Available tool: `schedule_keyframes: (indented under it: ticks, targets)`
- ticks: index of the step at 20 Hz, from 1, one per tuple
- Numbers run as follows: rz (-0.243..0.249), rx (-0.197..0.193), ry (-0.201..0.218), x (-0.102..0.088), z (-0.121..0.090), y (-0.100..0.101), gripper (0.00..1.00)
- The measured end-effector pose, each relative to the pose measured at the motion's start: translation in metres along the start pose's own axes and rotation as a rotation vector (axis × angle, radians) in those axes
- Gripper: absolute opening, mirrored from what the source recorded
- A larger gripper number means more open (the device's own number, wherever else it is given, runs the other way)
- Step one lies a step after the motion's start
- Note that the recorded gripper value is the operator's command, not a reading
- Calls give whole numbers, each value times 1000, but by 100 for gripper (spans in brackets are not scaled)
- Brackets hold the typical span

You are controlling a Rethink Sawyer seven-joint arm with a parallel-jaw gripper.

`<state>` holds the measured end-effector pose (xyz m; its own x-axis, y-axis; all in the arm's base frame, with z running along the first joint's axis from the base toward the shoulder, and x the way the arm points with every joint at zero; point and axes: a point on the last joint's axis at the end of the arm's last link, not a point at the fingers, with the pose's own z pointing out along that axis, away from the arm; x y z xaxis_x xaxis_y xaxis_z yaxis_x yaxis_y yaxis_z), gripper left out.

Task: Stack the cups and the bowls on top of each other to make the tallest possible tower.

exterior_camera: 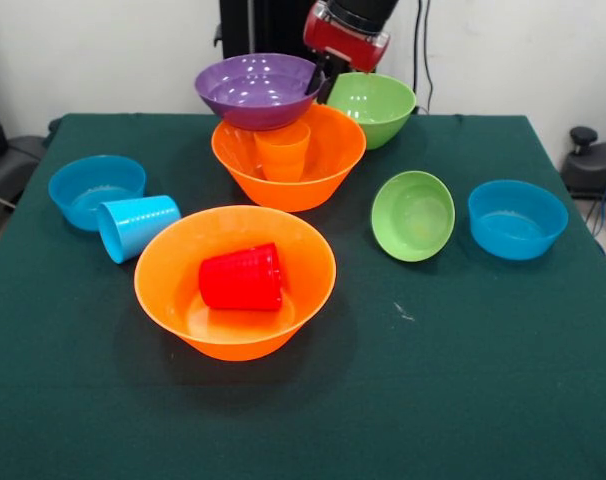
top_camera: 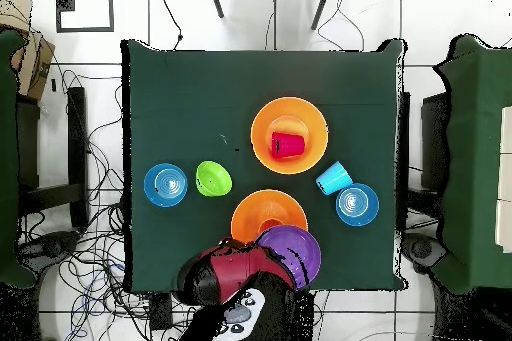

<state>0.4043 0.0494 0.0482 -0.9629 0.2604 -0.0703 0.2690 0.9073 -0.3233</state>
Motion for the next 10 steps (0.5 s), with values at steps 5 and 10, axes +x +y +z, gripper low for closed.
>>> schedule_keyframes:
  ticks: [5,10]
  targets:
    - [3,3,1,0,1,-2,0]
    - [8,4,1,-1,1,-2,0]
